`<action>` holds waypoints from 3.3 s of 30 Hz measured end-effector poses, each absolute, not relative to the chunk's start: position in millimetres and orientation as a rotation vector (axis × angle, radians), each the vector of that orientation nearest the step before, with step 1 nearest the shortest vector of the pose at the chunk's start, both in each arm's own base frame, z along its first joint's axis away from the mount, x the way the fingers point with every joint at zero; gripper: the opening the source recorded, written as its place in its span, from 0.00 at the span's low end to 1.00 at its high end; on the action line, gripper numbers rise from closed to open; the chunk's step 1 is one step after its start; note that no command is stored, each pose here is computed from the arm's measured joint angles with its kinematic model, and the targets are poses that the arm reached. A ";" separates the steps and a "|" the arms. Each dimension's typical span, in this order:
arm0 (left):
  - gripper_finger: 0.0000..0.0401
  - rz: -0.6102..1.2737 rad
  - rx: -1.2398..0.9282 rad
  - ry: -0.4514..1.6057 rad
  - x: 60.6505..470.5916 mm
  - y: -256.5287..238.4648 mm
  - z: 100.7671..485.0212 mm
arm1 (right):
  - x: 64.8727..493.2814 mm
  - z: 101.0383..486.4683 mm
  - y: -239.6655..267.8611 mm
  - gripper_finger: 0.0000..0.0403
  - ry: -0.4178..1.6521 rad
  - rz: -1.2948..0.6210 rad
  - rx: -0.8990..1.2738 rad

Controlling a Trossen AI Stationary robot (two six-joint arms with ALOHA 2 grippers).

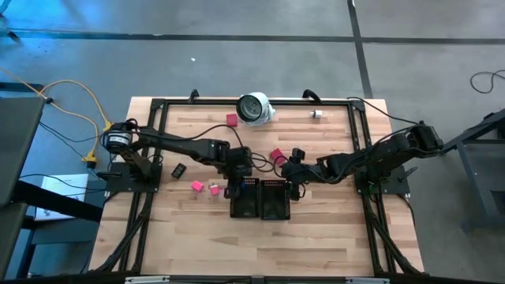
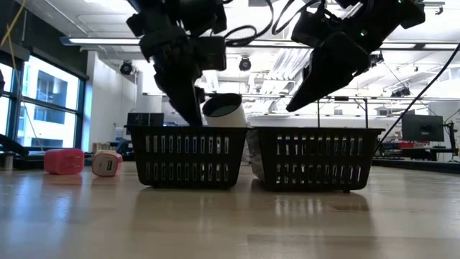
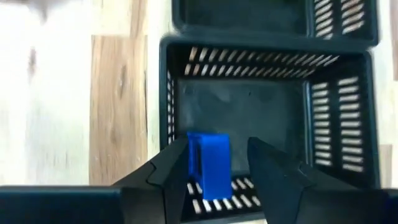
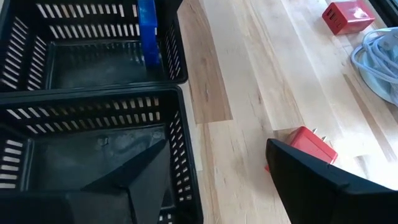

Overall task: Pick & Place Office items
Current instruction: Put the bottom red charger adapter into the right black bin

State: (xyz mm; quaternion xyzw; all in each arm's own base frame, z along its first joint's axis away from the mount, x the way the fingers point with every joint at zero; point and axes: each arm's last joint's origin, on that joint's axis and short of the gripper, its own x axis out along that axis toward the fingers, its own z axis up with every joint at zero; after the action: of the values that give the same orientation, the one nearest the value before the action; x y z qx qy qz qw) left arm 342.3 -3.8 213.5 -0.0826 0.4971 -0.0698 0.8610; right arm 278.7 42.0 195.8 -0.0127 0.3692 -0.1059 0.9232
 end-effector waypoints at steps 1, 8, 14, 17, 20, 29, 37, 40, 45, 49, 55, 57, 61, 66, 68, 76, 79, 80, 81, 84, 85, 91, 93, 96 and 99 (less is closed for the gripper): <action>0.40 -0.146 -0.163 1.044 341.7 -3.7 217.2 | 278.7 195.8 41.9 0.63 0.758 -0.218 -0.026; 0.40 -0.017 -0.021 1.018 331.0 1.2 259.5 | 277.9 195.0 41.8 0.63 0.770 -0.219 -0.033; 0.40 0.059 0.059 0.933 306.1 4.0 295.2 | 277.9 194.8 40.2 0.63 0.773 -0.224 -0.040; 0.40 0.094 0.071 0.880 297.0 5.6 309.0 | 280.5 196.8 36.1 0.63 0.748 -0.227 -0.054; 0.40 0.106 0.073 0.854 291.5 6.0 316.1 | 285.7 201.6 30.4 0.63 0.688 -0.230 -0.070; 0.40 0.106 0.058 0.941 285.9 5.7 299.3 | 296.9 213.8 1.7 0.63 0.556 -0.244 -0.020; 0.40 0.081 0.062 0.946 285.6 -1.5 276.2 | 291.9 221.7 -62.7 0.63 0.635 -0.336 0.277; 0.40 0.060 0.074 0.947 285.3 -8.2 274.9 | 289.5 232.1 -78.1 0.63 0.679 -0.400 0.297; 0.40 0.017 0.096 0.930 285.8 -21.2 275.8 | 298.2 243.1 -91.1 0.63 0.748 -0.376 0.360; 0.40 -0.015 0.110 0.929 284.8 -31.7 275.7 | 310.5 239.8 -102.0 0.63 0.822 -0.326 0.460; 0.40 -0.004 0.152 0.951 278.7 -47.4 275.1 | 322.4 219.5 -111.4 0.63 0.956 -0.296 0.555; 0.40 0.019 0.173 0.977 272.8 -51.4 275.0 | 322.1 214.8 -111.4 0.63 0.992 -0.298 0.556; 0.40 0.040 0.205 0.929 257.5 -56.4 277.1 | 317.8 209.5 -109.3 0.63 1.064 -0.307 0.549; 0.40 0.031 0.155 0.689 225.4 -50.5 278.4 | 316.2 208.4 -107.0 0.63 1.093 -0.329 0.519; 0.40 0.018 0.118 0.571 209.9 -46.6 277.0 | 316.7 208.4 -105.4 0.63 1.095 -0.324 0.507; 0.40 -0.091 0.035 0.201 168.8 -39.1 260.3 | 316.6 208.2 -105.3 0.63 1.096 -0.380 0.497; 0.40 -0.091 0.029 0.173 165.5 -38.1 252.1 | 315.8 207.4 -103.3 0.63 1.110 -0.420 0.492; 0.40 -0.091 0.030 0.177 165.4 -38.1 249.2 | 316.8 205.3 -103.0 0.63 1.115 -0.420 0.496; 0.40 -0.091 0.031 0.182 165.8 -38.2 247.1 | 318.2 203.3 -101.7 0.63 1.119 -0.416 0.505; 0.40 -0.090 0.027 0.198 167.8 -38.7 243.5 | 321.5 193.6 -98.9 0.63 1.153 -0.399 0.546; 0.40 -0.090 0.024 0.200 168.6 -38.9 243.1 | 323.0 190.8 -97.8 0.63 1.159 -0.386 0.570; 0.40 -0.097 0.016 0.232 172.7 -40.2 238.2 | 329.3 174.2 -93.9 0.63 1.204 -0.387 0.598; 0.40 -0.097 0.013 0.242 174.0 -40.6 236.6 | 331.3 170.8 -91.9 0.63 1.209 -0.398 0.583; 0.40 -0.096 0.007 0.256 175.6 -41.0 234.5 | 334.8 165.9 -87.7 0.63 1.215 -0.400 0.557; 0.40 -0.095 0.005 0.266 176.8 -41.4 232.8 | 337.0 166.2 -86.3 0.63 1.199 -0.388 0.537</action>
State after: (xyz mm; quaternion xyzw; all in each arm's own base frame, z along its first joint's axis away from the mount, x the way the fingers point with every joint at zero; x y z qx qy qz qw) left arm 176.8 -41.4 232.8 0.0023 0.1328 -0.0473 0.9900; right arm 337.0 -86.3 166.2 0.2478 0.5537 -0.1792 0.7745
